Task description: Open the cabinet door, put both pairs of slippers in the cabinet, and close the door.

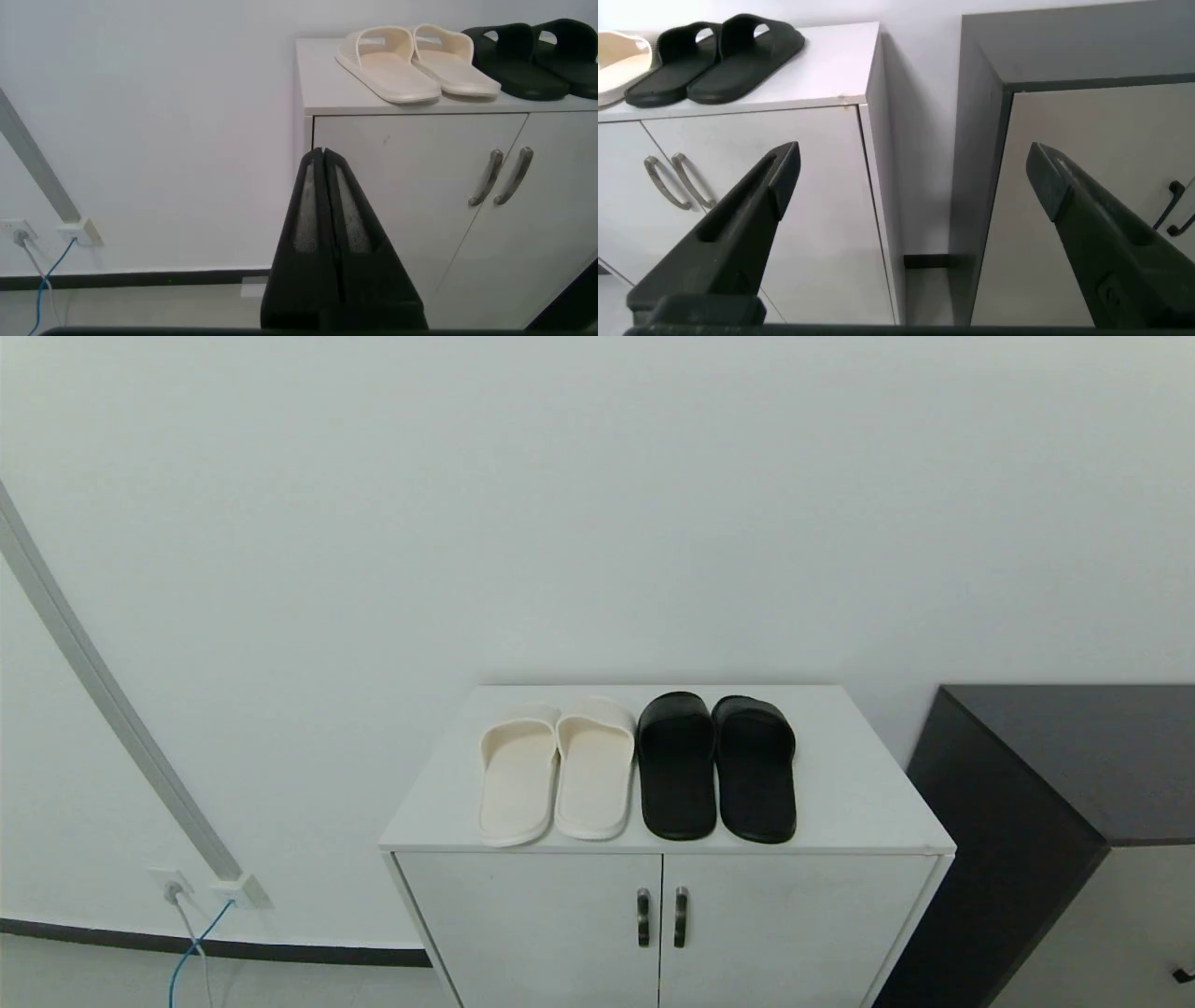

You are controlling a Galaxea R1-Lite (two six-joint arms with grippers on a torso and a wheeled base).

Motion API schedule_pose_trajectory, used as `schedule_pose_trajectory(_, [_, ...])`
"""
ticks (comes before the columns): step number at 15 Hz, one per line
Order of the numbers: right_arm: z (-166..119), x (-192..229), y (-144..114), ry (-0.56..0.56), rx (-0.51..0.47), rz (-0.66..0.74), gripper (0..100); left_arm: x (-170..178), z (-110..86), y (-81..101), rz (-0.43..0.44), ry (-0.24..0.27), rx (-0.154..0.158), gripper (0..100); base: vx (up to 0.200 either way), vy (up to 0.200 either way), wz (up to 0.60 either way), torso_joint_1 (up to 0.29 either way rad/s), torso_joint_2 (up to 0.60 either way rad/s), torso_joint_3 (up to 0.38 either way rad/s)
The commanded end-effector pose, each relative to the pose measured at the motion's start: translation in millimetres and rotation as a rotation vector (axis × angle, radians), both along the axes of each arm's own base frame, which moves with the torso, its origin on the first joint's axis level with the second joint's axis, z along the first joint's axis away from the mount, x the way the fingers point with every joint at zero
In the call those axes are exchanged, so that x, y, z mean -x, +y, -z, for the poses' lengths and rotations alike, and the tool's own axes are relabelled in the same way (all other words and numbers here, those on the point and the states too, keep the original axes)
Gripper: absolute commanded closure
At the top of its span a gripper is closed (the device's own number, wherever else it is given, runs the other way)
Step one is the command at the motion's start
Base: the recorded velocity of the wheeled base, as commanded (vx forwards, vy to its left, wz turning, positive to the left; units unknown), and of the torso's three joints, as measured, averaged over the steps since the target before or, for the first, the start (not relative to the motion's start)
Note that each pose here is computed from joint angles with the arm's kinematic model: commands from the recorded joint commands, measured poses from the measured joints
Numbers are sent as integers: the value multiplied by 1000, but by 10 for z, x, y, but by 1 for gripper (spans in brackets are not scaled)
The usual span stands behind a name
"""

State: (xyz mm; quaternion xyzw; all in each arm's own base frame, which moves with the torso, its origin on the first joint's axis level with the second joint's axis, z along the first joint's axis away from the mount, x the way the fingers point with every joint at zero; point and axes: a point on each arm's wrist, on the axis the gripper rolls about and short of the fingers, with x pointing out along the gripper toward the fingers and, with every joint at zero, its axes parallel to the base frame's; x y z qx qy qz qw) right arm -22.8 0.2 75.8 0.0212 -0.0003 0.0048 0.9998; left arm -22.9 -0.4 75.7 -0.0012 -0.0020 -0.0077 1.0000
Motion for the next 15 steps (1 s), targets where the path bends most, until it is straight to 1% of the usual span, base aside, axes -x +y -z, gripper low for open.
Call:
schedule_pose_trajectory(1, [-3,0,0,-1,1,-1,0,-1,-1,0,0,1,1,100,0,0,0,0,0,0])
schedule_pose_trajectory(4, [0,-1,0,-1,-5,2,0,-1,-1,0,-1,1,7,100,0,0,0,0,0,0])
schedule_pose_trajectory(5, [-41,7,1,-17,-5,-6,0,-1,-1,0,0,1,8,100,0,0,0,0,0,0])
schedule_pose_trajectory(6, [-377,70,0,-92,-45,-12,0,-1,-1,0,0,1,8,100,0,0,0,0,0,0])
schedule_pose_trajectory(7, [-537,42,-2,-54,-82,-22,0,-1,-1,0,0,1,7,100,0,0,0,0,0,0])
schedule_pose_trajectory(8, [-531,10,-1,-13,-77,-28,0,-1,-1,0,0,1,7,100,0,0,0,0,0,0])
schedule_pose_trajectory(9, [-398,-81,13,99,-35,-81,0,-1,-1,0,0,1,5,100,0,0,0,0,0,0])
schedule_pose_trajectory(10, [-381,-127,19,144,-37,-106,0,-1,-1,0,0,1,2,100,0,0,0,0,0,0])
schedule_pose_trajectory(11, [-383,-148,20,162,-36,-109,0,-1,-1,0,2,1,2,100,0,0,0,0,0,0])
schedule_pose_trajectory(12, [-424,-234,26,220,-30,-129,0,-1,-1,0,-2,1,2,100,0,0,0,0,0,0])
schedule_pose_trajectory(13, [-455,-266,29,229,-28,-141,0,-1,-1,0,2,1,2,100,0,0,0,0,0,0])
schedule_pose_trajectory(14, [-533,-417,38,269,-33,-168,0,-1,-1,0,2,1,2,100,0,0,0,0,0,0])
schedule_pose_trajectory(15, [-581,-544,47,285,-34,-192,0,-1,-1,-1,0,1,1,100,0,0,0,0,0,0])
